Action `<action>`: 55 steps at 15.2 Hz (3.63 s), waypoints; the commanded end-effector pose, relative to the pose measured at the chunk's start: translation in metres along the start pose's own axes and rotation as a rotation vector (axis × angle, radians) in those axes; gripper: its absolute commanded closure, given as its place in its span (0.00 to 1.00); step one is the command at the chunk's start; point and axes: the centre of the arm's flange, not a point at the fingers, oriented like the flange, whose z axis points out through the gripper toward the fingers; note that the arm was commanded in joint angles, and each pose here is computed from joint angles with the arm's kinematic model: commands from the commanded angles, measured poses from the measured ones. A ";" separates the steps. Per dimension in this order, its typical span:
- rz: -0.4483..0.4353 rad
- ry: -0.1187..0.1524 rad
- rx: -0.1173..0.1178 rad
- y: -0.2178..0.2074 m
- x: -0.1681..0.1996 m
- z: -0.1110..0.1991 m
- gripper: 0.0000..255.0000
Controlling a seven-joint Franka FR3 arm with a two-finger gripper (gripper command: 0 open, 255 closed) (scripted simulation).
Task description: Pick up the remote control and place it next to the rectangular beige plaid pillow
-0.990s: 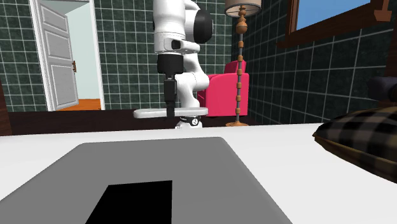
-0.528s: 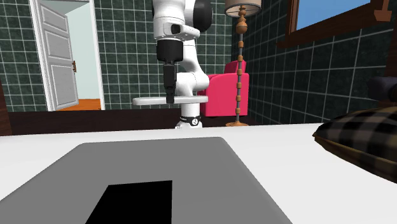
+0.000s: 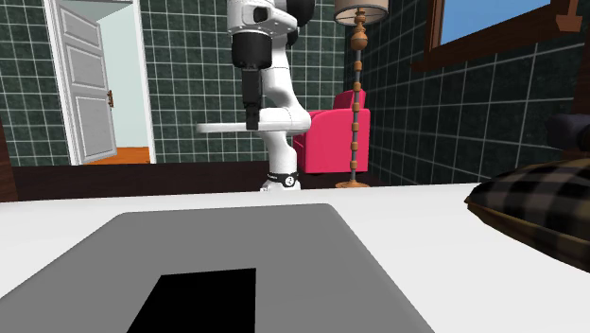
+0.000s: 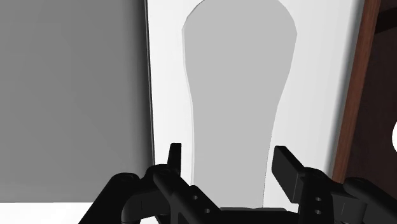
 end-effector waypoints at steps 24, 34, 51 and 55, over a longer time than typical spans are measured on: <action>0.000 0.000 0.000 0.003 0.211 -0.048 1.00; 0.000 0.000 0.000 0.004 0.343 -0.050 1.00; 0.000 0.000 0.000 0.005 0.567 -0.053 1.00; 0.000 0.000 0.000 0.005 0.589 -0.043 1.00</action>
